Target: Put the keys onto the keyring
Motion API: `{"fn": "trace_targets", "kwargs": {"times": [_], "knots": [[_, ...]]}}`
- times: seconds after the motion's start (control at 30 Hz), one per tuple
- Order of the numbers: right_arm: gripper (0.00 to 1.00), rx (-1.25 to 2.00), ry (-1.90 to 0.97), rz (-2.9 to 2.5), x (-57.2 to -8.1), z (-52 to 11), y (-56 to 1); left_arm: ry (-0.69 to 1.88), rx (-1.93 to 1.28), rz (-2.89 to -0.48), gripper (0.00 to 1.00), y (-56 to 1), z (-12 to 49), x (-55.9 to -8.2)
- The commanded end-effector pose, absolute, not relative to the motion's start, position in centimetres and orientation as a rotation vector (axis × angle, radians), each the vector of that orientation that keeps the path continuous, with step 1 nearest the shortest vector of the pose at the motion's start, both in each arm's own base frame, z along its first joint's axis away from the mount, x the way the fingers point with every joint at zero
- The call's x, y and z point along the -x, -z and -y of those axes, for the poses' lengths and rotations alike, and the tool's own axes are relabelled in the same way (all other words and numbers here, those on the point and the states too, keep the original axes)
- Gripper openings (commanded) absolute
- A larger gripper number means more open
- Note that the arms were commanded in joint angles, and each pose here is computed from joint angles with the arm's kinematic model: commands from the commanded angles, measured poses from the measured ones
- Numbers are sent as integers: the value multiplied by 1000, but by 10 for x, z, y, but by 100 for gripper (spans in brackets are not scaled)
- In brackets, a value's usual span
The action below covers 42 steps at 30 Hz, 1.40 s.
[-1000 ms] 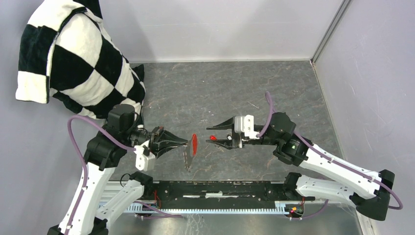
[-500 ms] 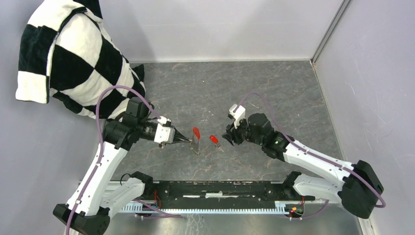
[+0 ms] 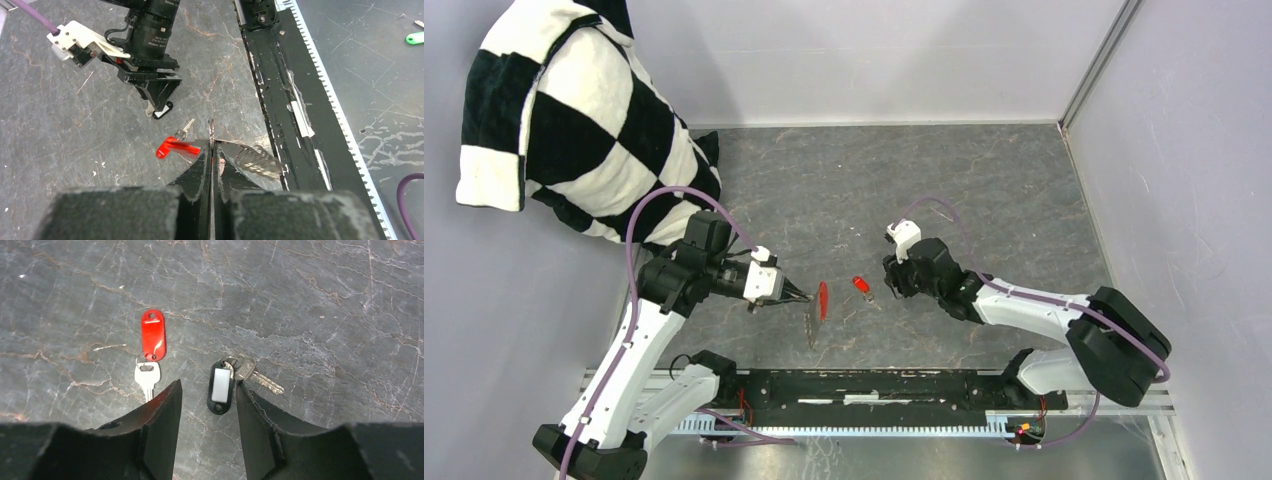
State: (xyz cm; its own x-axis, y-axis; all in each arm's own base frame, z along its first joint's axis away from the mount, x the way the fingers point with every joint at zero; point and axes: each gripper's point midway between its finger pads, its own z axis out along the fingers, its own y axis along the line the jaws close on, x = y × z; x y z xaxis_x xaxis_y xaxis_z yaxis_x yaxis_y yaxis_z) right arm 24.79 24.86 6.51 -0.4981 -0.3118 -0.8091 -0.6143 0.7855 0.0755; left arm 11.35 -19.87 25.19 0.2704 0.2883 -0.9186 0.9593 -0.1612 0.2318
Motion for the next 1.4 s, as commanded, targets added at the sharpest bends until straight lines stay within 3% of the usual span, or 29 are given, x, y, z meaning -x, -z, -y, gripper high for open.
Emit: {"fn": "trace_targets", "kwargs": {"times": [0.0,0.2,0.63,1.27,1.37], "knots": [[50,654,-489,-2016,-251,-277,-83,962,-1611,-1184,2,-258,200,-111],[51,773,-592,-1953,-221,-305,-71,972,-1610,-1171,2,-261,201,-109],[52,838,-482,-1919,-232,-310,-46,970,-1601,-1156,2,-270,201,-107],[40,859,-444,-1931,-235,-311,-29,962,-1599,-1150,2,-276,202,-110],[33,860,-431,-1933,-235,-307,-27,958,-1597,-1152,2,-277,201,-110]]}}
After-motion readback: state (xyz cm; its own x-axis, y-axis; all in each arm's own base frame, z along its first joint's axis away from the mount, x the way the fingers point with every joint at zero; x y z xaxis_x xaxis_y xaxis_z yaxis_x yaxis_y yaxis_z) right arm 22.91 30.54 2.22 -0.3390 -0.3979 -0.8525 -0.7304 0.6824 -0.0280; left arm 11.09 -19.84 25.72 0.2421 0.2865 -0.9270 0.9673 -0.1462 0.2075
